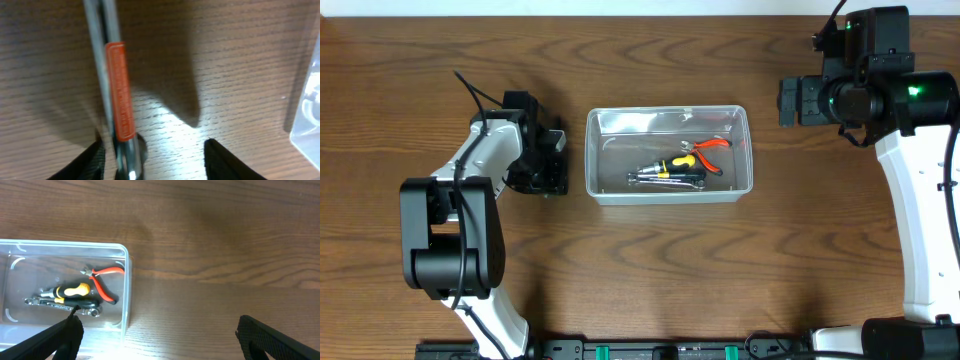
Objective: Pack container
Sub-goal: 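Lower the left gripper and close it on the screwdriver shaft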
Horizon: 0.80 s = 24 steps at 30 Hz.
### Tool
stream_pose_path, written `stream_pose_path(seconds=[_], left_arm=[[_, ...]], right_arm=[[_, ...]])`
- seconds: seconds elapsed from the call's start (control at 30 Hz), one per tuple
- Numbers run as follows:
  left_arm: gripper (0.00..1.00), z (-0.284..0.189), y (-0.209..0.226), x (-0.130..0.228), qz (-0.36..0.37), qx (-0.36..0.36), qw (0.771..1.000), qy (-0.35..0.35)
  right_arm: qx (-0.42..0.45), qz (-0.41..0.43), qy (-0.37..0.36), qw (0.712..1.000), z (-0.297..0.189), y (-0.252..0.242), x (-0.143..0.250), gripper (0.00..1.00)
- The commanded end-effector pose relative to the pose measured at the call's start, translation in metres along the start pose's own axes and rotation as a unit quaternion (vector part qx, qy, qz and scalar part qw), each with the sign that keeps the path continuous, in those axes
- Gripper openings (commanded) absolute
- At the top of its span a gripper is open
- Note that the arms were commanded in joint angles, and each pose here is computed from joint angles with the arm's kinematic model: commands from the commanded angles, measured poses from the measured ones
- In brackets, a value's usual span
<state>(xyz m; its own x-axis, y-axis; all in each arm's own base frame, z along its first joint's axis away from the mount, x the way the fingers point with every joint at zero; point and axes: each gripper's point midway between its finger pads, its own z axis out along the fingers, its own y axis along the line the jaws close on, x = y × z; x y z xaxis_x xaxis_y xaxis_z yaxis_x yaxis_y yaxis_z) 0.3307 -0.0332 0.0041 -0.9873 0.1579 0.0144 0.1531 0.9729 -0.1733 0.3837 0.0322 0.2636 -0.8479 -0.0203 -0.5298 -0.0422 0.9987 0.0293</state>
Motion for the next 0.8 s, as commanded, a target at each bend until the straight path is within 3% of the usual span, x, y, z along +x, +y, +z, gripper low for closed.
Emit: stream_pose_path(seconds=[0.0, 0.17, 0.4, 0.77], left_arm=[[0.45, 0.005, 0.001, 0.002, 0.006, -0.003, 1.0, 0.009], [0.33, 0.005, 0.001, 0.003, 0.006, -0.003, 1.0, 0.009], [0.06, 0.005, 0.001, 0.002, 0.006, -0.003, 1.0, 0.009], [0.06, -0.005, 0.001, -0.004, 0.008, -0.005, 1.0, -0.002]], right_arm=[[0.0, 0.008, 0.001, 1.0, 0.001, -0.001, 0.0, 0.99], [0.0, 0.008, 0.001, 1.0, 0.001, -0.001, 0.0, 0.99], [0.0, 0.008, 0.001, 1.0, 0.001, -0.001, 0.0, 0.99], [0.0, 0.008, 0.001, 1.0, 0.001, -0.001, 0.0, 0.99]])
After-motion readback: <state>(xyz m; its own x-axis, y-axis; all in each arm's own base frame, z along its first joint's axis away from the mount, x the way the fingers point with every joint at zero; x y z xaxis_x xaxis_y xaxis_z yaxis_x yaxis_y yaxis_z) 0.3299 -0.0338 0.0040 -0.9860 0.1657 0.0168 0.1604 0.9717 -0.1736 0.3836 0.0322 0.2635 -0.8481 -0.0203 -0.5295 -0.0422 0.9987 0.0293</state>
